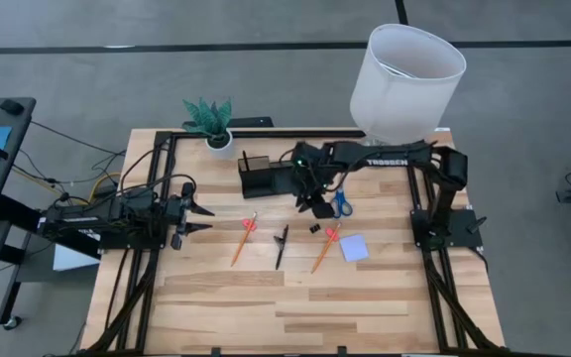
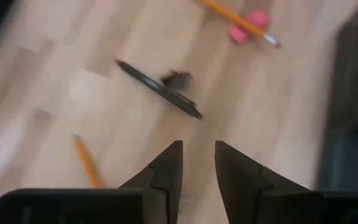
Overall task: Pick and place office supplies into organizer
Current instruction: Put the black pen into the black desk organizer
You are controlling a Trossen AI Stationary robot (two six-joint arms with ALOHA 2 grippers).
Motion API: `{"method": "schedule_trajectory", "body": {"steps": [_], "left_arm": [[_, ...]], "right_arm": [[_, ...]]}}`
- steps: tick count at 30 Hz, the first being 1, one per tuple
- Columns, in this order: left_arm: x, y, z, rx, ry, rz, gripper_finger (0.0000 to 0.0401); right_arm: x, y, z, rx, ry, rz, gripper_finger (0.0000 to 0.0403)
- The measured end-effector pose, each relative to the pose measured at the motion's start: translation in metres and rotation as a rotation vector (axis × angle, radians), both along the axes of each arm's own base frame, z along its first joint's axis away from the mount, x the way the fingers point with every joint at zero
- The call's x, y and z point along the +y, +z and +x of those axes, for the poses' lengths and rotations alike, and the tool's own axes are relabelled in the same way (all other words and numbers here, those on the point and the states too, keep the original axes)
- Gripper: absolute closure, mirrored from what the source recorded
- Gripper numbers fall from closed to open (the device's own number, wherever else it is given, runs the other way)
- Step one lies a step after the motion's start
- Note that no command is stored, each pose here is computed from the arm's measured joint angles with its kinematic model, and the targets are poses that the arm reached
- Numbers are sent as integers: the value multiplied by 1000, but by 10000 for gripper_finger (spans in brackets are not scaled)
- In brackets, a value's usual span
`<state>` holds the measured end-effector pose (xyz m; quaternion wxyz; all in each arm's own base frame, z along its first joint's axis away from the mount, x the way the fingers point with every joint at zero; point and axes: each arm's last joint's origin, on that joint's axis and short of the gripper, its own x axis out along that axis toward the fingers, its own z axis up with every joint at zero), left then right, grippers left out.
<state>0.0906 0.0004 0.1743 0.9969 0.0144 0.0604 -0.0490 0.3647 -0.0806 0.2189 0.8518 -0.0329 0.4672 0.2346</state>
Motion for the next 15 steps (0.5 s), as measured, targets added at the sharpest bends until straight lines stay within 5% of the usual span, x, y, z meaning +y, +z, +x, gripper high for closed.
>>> {"method": "schedule_trajectory", "body": {"steps": [15], "left_arm": [[0,0,0,-10,-11,95,257]], "right_arm": [[37,-2,16,-73,46,-331,316]]}}
